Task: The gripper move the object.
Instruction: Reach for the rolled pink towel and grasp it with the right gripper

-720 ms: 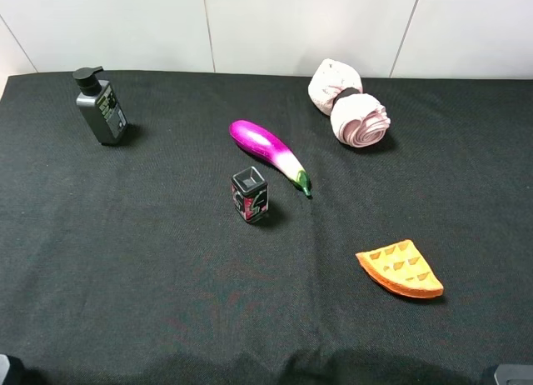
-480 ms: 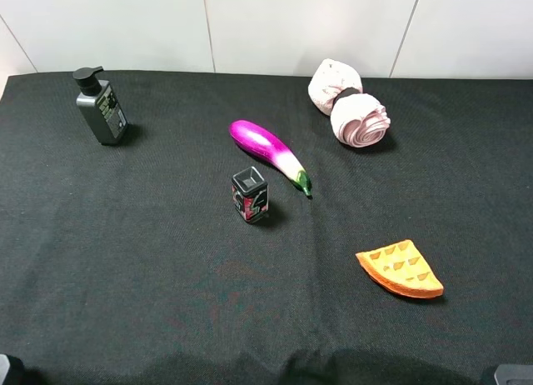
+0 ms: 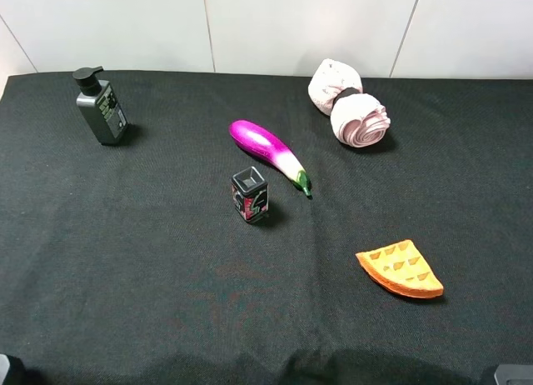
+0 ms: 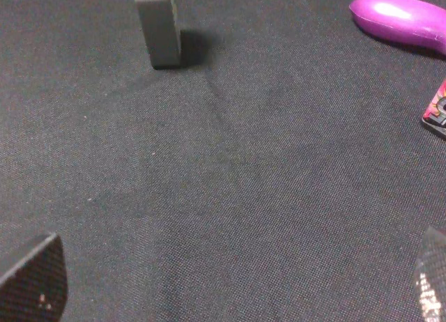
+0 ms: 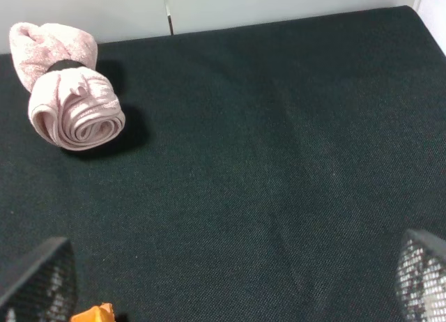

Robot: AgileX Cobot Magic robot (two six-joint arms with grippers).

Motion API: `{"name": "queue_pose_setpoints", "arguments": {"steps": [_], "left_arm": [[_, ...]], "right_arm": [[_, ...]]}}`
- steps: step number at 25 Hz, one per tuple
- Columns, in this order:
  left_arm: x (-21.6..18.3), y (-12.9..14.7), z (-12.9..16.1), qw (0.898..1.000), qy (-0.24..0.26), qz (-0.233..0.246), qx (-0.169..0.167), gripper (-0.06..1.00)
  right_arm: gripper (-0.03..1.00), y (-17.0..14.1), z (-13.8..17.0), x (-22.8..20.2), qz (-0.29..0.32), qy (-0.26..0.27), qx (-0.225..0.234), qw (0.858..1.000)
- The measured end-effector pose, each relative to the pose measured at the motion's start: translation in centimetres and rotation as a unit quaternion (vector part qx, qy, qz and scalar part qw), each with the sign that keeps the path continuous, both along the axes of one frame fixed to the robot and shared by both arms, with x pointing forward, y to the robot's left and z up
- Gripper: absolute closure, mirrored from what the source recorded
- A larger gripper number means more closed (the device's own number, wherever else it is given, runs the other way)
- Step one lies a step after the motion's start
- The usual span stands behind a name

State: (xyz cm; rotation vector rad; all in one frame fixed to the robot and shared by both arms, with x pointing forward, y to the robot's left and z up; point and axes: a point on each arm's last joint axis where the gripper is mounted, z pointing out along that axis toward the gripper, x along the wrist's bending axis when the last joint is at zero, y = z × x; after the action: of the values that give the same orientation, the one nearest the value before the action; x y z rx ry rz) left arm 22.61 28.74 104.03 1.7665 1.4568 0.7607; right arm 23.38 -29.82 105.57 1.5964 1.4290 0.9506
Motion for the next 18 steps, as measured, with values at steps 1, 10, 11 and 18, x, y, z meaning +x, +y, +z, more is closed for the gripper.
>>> {"name": "queue_pose_setpoints", "arguments": {"steps": [1, 10, 11, 18], "left_arm": [[0.0, 0.0, 0.0, 1.0, 0.0, 0.0, 0.0, -0.05], [0.0, 0.0, 0.0, 1.0, 0.0, 0.0, 0.0, -0.05], [0.0, 0.0, 0.0, 1.0, 0.0, 0.0, 0.0, -0.05], [0.0, 0.0, 0.0, 1.0, 0.0, 0.0, 0.0, -0.05]], "right_arm": [[0.27, 0.0, 0.0, 0.0, 0.0, 0.0, 0.0, 1.0], [0.27, 0.0, 0.0, 0.0, 0.0, 0.0, 0.0, 1.0], [0.27, 0.0, 0.0, 0.0, 0.0, 0.0, 0.0, 1.0], [0.27, 0.08, 0.22, 0.53, 0.004, 0.015, 0.007, 1.0]]}}
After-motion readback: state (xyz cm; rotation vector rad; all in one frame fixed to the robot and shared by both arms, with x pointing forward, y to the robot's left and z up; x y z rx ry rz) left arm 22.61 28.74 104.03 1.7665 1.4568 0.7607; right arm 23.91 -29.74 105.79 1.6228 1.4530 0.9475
